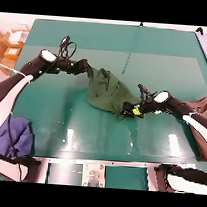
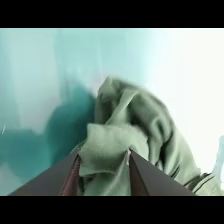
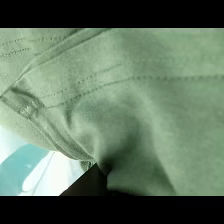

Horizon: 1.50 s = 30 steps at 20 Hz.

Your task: Fold the shirts.

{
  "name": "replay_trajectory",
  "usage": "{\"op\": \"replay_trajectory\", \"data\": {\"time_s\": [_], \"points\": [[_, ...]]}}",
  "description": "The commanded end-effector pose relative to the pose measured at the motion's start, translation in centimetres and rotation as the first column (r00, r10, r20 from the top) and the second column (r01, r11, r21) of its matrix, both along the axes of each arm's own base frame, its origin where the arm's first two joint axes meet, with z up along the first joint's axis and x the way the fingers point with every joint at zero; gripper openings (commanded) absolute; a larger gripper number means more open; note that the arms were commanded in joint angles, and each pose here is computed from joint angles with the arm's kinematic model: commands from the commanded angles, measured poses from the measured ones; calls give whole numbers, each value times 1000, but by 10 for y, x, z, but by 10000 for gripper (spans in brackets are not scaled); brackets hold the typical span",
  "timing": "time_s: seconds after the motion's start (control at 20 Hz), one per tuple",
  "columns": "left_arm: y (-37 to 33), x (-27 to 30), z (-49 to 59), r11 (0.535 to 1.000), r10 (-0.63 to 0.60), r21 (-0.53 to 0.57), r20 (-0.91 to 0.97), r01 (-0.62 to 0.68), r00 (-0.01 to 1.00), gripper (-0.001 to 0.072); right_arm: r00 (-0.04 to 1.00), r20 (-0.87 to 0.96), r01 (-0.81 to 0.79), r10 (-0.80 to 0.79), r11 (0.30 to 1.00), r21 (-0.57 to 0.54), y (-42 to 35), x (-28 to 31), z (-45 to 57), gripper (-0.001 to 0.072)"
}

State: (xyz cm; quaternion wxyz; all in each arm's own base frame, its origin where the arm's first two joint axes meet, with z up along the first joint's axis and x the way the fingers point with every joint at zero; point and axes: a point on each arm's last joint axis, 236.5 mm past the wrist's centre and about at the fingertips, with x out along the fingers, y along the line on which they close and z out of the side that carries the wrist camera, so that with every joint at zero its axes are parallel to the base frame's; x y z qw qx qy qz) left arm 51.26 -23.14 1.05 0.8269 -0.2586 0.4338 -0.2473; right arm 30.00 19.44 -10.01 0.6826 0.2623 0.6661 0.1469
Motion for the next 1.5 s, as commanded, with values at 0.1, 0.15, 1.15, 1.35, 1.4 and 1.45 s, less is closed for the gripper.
{"op": "replay_trajectory", "data": {"time_s": [0.1,0.15,1.15,1.35,1.4,1.45], "points": [[-5,4,-9,1000,-20,-12,-2,20,1000,28,1000,23,-14,15,1000,-9,0,5,-2,15],[-6,6,-2,1000,-15,-26,8,15,1000,27,999,20,-25,25,1000,-15,-3,4,0,14],[164,-165,431,906,41,267,719,-330,694,27,389,921,177,23,979,-99,-150,14,517,13],[160,-149,368,908,4,344,564,-240,826,27,580,814,120,-27,991,-53,-146,35,430,13],[155,-141,343,917,-2,345,505,-200,863,27,639,768,99,-35,994,-37,-143,40,397,13],[147,-134,309,933,-10,328,426,-145,905,27,693,719,86,-48,996,-17,-138,46,361,13]]}}
